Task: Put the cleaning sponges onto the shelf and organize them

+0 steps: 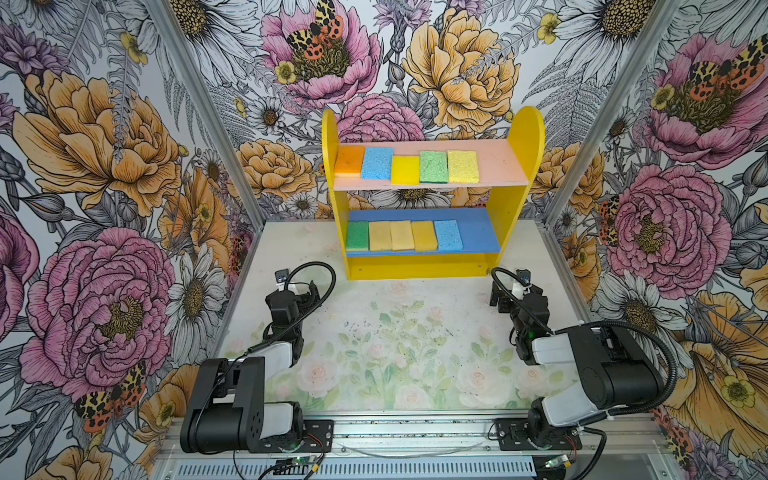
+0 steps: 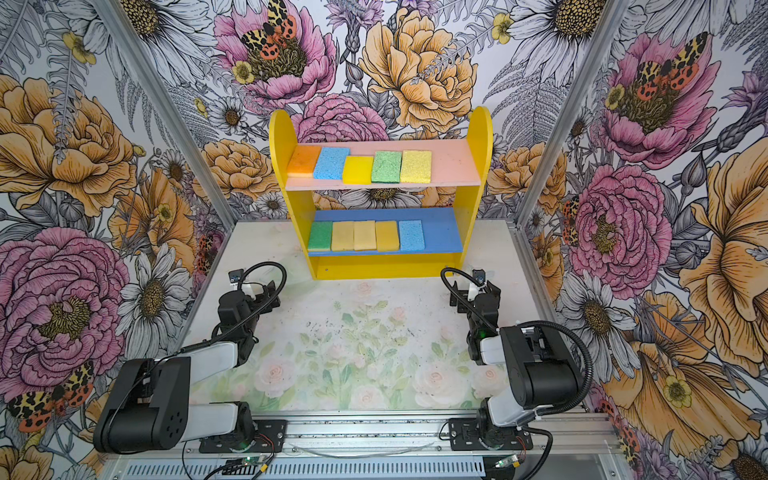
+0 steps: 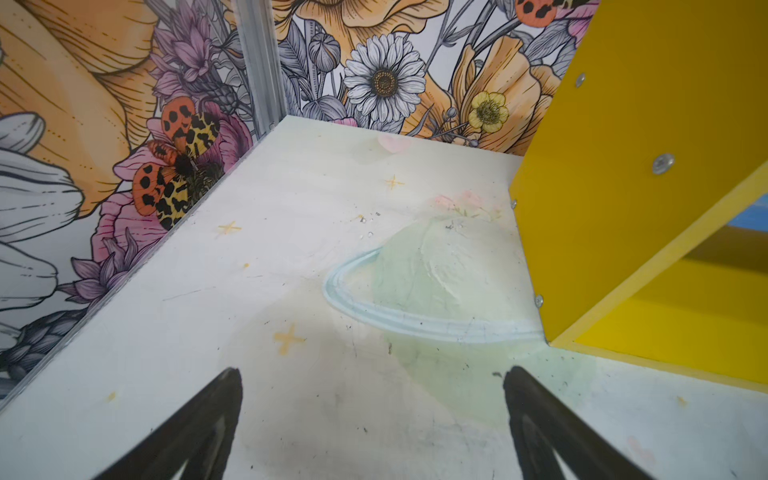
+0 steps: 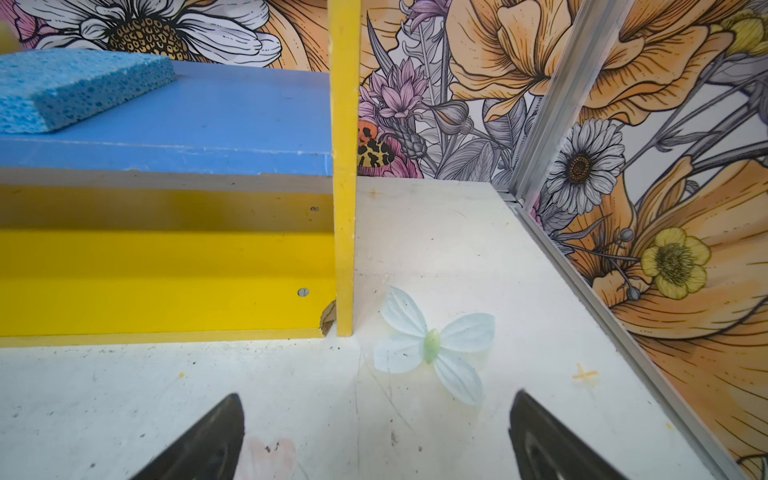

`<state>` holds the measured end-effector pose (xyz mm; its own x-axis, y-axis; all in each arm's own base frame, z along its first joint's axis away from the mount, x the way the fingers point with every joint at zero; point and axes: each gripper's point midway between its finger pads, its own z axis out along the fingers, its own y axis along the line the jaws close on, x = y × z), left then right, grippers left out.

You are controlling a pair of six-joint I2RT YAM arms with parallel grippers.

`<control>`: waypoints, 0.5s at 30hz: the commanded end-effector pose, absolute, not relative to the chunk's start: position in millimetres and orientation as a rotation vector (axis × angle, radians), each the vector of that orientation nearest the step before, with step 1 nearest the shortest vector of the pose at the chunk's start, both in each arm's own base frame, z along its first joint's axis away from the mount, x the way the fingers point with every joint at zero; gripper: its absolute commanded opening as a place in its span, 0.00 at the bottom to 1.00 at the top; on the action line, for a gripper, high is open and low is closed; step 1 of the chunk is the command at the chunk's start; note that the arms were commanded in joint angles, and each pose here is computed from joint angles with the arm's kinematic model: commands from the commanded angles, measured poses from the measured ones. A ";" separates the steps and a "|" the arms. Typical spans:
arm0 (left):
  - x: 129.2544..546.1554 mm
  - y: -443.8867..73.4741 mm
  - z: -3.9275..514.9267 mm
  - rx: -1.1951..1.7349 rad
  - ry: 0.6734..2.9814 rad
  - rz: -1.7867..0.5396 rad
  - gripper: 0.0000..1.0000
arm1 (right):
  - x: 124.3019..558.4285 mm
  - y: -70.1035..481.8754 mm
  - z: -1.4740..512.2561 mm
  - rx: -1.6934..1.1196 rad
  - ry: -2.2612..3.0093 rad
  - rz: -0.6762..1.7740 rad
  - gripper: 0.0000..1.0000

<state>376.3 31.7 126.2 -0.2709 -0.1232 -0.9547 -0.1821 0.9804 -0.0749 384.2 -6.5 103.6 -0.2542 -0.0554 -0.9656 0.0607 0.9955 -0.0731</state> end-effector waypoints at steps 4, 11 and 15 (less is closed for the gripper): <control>395.3 16.2 146.1 -0.078 1.744 -0.030 0.99 | 390.9 -7.0 118.9 0.002 1.770 -0.105 0.99; 404.4 15.1 129.1 -0.073 1.759 -0.046 0.99 | 389.6 -7.8 120.3 0.006 1.760 -0.104 0.99; 406.0 18.5 128.8 -0.089 1.764 -0.044 0.99 | 395.0 -8.1 117.1 0.007 1.792 -0.105 0.99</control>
